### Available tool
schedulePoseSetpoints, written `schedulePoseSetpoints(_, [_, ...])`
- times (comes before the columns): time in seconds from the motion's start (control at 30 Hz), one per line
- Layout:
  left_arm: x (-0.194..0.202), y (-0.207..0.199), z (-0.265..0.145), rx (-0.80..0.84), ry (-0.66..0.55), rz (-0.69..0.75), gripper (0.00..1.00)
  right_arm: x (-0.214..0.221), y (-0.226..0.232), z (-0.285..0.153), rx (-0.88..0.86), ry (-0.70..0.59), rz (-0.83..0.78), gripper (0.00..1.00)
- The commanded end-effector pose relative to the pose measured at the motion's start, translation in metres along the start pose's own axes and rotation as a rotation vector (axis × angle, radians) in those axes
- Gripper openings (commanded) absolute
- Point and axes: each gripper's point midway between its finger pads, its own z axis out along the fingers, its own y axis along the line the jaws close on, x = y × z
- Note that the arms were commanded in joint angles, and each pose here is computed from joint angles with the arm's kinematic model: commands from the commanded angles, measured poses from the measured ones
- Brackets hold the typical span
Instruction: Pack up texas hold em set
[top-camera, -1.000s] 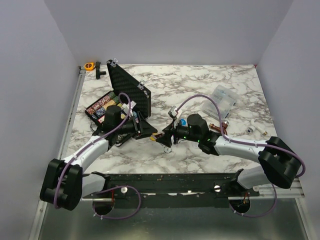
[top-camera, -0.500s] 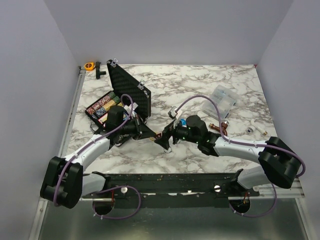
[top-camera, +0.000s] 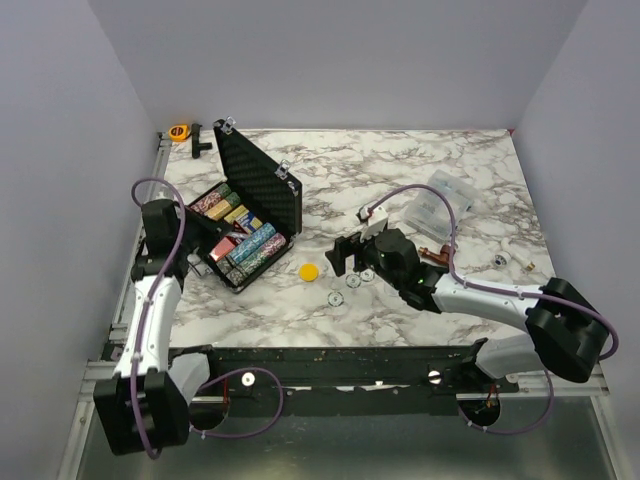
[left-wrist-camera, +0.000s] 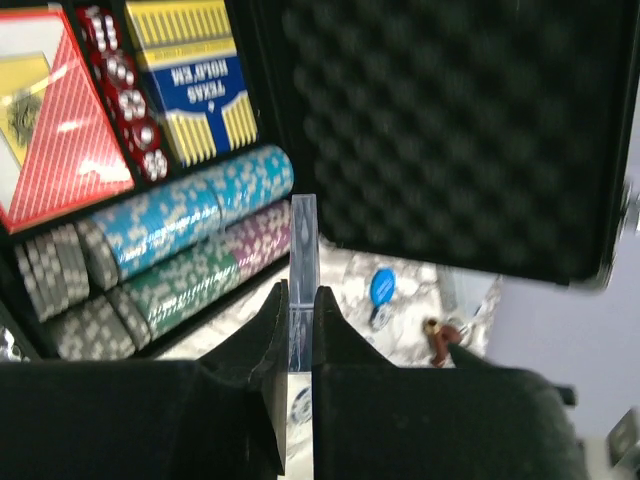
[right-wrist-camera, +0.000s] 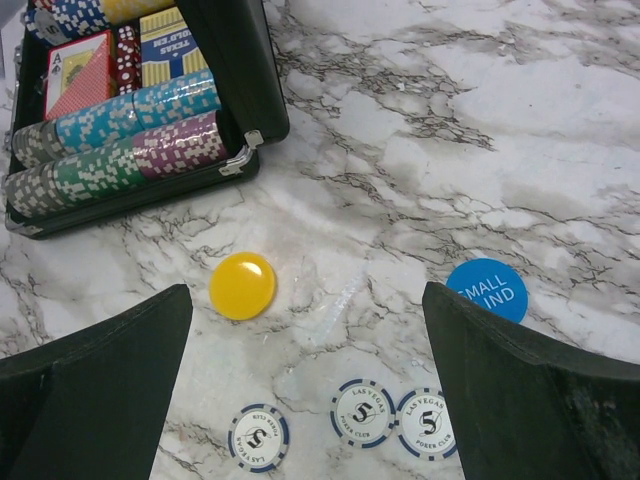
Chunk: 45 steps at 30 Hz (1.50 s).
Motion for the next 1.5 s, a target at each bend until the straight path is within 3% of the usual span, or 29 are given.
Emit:
schedulePoseSetpoints(0.0, [-0.029,-0.012,0.022,0.07,0.014,-0.122,0.0,-0.005,-0.009,-0.006,0.049,-0.012,0.007,1.0])
schedulePoseSetpoints(0.17, [-0.057,-0.006,0.055,0.056,-0.055,-0.165,0.0,-0.009,-0.009,-0.012,0.044,-0.034,0.005,1.0])
schedulePoseSetpoints(0.43, [-0.058,0.013,0.102,0.047,0.048,-0.173,0.0,-0.01,-0.011,-0.015,0.045,-0.041,-0.004,1.0])
schedulePoseSetpoints(1.2, [-0.055,0.044,0.131,-0.083,0.03,-0.091,0.04,-0.001,-0.005,-0.012,0.011,-0.02,0.002,1.0])
schedulePoseSetpoints(1.47, [-0.044,0.045,0.142,-0.068,0.083,-0.119,0.07,0.003,-0.001,-0.009,-0.002,-0.002,0.004,1.0])
